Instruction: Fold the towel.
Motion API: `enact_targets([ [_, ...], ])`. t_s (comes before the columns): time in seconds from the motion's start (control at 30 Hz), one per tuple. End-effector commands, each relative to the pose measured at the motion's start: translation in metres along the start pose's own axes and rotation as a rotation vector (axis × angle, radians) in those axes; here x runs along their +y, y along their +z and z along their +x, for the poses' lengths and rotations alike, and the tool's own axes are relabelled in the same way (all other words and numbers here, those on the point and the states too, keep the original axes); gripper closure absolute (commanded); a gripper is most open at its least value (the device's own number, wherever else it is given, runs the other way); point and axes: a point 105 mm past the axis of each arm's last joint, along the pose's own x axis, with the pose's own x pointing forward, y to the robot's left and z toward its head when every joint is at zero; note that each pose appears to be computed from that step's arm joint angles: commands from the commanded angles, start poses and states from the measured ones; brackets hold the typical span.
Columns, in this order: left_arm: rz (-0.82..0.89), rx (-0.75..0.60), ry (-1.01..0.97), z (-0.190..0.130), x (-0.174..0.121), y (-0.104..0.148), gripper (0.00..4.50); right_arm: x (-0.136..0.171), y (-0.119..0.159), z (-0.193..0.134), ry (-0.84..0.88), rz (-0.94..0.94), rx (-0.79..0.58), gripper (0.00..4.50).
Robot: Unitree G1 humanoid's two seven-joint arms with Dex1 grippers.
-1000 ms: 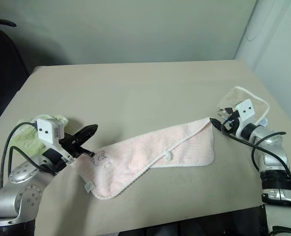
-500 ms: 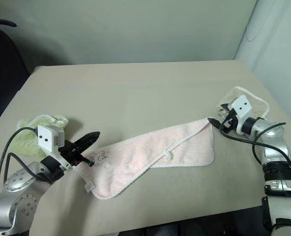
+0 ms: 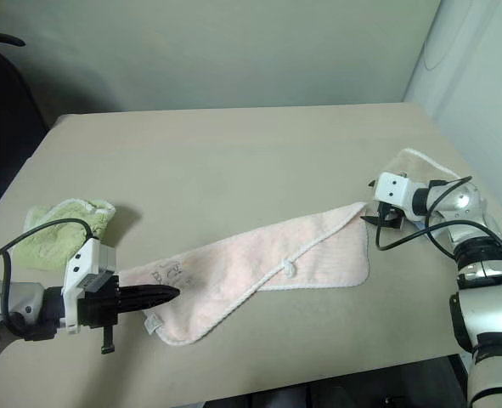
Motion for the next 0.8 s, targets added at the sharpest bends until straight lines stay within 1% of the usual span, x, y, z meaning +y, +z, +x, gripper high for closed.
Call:
enact_targets([
  [0.03, 0.011, 0.032, -0.078, 0.003, -0.016, 0.001, 4.50, -0.010, 0.006, 0.002, -0.026, -0.066, 0.011, 0.32],
  [0.1, 0.010, 0.075, -0.101, 0.003, -0.023, -0.007, 4.50, -0.009, 0.008, 0.005, -0.017, -0.085, 0.009, 0.76],
  [0.17, 0.022, 0.104, -0.111, 0.002, -0.028, -0.011, 4.50, -0.009, 0.009, 0.007, -0.019, -0.092, 0.004, 1.41],
  [0.2, 0.026, 0.111, -0.107, 0.001, -0.028, -0.012, 4.50, -0.009, 0.009, 0.007, -0.024, -0.088, -0.001, 1.82],
  [0.33, 0.083, 0.143, -0.042, -0.004, -0.017, -0.013, 4.50, -0.008, 0.013, 0.009, -0.023, -0.086, -0.026, 3.20],
  [0.43, 0.189, 0.163, -0.043, -0.008, -0.013, -0.012, 4.50, -0.006, 0.015, 0.010, -0.034, -0.106, -0.040, 4.29],
  [0.47, 0.219, 0.183, -0.051, -0.009, -0.013, -0.013, 4.50, -0.006, 0.014, 0.010, -0.044, -0.111, -0.039, 4.45],
  [0.53, 0.272, 0.220, -0.080, -0.010, -0.014, -0.017, 4.50, -0.004, 0.013, 0.010, -0.054, -0.112, -0.042, 4.45],
  [0.6, 0.275, 0.231, -0.131, -0.010, -0.018, -0.019, 4.50, -0.003, 0.012, 0.010, -0.064, -0.110, -0.048, 4.45],
  [0.7, 0.234, 0.240, -0.229, -0.014, -0.027, -0.018, 3.90, -0.001, 0.011, 0.011, -0.084, -0.112, -0.055, 4.50],
  [0.8, 0.282, 0.289, -0.275, -0.014, -0.026, -0.021, 2.91, 0.001, 0.011, 0.012, -0.083, -0.111, -0.065, 4.50],
])
